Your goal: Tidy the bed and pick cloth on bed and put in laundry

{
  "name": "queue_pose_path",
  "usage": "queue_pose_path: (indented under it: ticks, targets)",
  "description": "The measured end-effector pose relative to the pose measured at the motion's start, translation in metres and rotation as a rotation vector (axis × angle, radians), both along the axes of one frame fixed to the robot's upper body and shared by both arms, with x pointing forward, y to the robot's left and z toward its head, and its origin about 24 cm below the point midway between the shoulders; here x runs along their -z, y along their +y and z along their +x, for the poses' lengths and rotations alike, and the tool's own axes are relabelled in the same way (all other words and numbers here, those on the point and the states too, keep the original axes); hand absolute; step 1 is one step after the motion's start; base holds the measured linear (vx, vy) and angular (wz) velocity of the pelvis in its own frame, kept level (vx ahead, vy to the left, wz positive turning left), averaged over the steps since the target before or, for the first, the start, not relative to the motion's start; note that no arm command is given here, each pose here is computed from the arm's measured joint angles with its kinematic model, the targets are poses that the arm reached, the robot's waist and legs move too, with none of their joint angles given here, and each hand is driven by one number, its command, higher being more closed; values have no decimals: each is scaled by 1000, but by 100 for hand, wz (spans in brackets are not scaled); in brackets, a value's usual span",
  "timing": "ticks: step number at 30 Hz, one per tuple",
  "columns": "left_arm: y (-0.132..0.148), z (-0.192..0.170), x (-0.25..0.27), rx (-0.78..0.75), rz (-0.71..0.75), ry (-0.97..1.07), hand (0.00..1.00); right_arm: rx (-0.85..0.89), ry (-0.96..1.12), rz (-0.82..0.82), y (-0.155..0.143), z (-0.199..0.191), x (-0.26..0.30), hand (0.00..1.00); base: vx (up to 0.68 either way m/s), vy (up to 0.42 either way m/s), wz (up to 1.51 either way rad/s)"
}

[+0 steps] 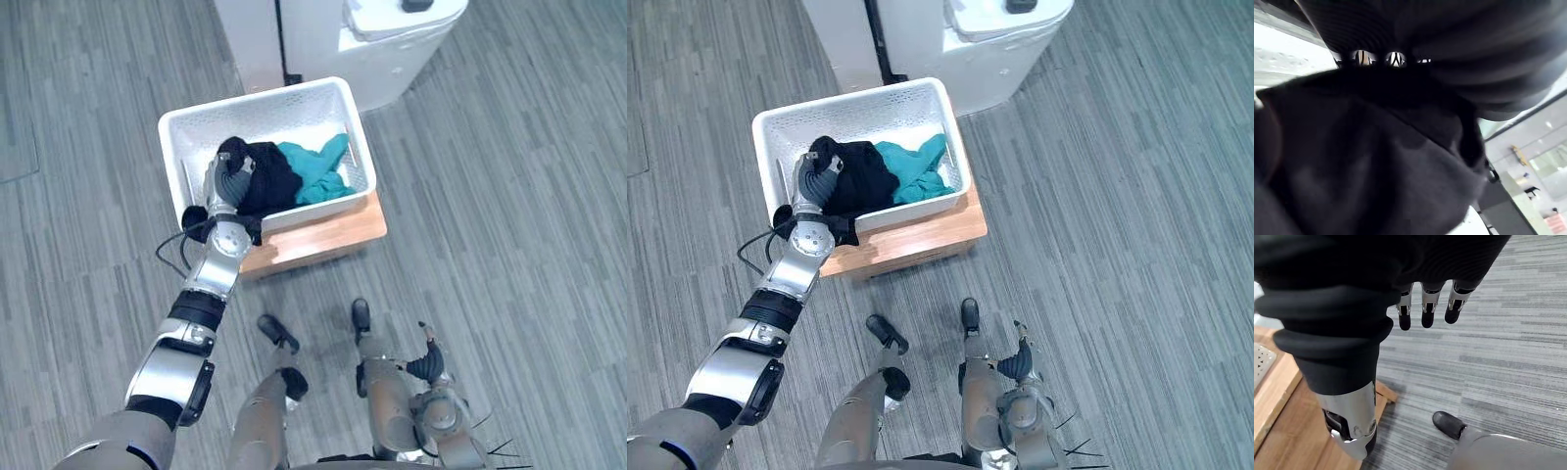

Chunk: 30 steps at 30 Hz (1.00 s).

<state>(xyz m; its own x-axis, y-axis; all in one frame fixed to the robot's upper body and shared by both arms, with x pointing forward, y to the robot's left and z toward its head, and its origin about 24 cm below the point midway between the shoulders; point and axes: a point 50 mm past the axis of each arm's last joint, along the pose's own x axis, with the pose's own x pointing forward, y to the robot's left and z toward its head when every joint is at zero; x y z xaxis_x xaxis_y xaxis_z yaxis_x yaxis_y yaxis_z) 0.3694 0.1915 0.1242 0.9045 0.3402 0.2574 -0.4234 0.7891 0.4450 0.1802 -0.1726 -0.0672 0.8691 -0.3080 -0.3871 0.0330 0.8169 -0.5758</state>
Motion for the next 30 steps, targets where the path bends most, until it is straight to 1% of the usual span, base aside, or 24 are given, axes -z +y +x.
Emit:
queue_pose_path:
  ticks: [4, 8, 10, 11, 12, 14, 17, 20, 22, 24, 25, 27, 29, 30]
  targets:
    - [26, -18, 13, -99, -84, -12, 0, 26, 47, 18, -3, -7, 9, 0, 110, -10, 13]
    - [48, -36, 27, -165, -120, -7, 0, 38, 68, 22, -8, -10, 14, 0, 74, -40, 19]
    - [61, -54, 38, -207, -155, -6, 0, 53, 104, 25, -12, -16, 20, 0, 30, -41, 0]
    - [63, -60, 42, -217, -161, -3, 0, 59, 117, 25, -14, -18, 23, 0, 23, -41, 22]
    - [67, -74, 55, -240, -174, 20, 0, 85, 160, 22, -20, -25, 30, 0, 20, -30, 29]
    - [70, -83, 65, -261, -187, 38, 0, 95, 197, 25, -22, -32, 36, 0, 14, -15, 27]
    - [77, -108, 91, -333, -220, 104, 0, 120, 290, 36, -25, -51, 49, 0, 14, -3, 23]
    - [90, -141, 116, -487, -283, 144, 0, 141, 328, 38, -27, -58, 54, 0, 5, 4, -12]
    - [95, -180, 142, -643, -382, 193, 0, 161, 354, 46, -28, -64, 58, 0, 4, 11, -46]
    - [95, -208, 161, -720, -431, 256, 0, 168, 369, 47, -29, -68, 60, 0, 8, 0, -52]
    - [89, -233, 179, -781, -512, 319, 0, 168, 377, 51, -27, -70, 61, 0, 10, -1, -37]
    - [81, -251, 194, -804, -585, 386, 0, 171, 379, 66, -24, -69, 61, 0, 10, -1, -10]
    - [55, -279, 229, -823, -709, 561, 0, 185, 387, 98, -23, -71, 62, 0, 1, 5, -35]
    - [47, -288, 239, -812, -730, 632, 0, 195, 391, 102, -24, -73, 63, 0, 10, 23, -29]
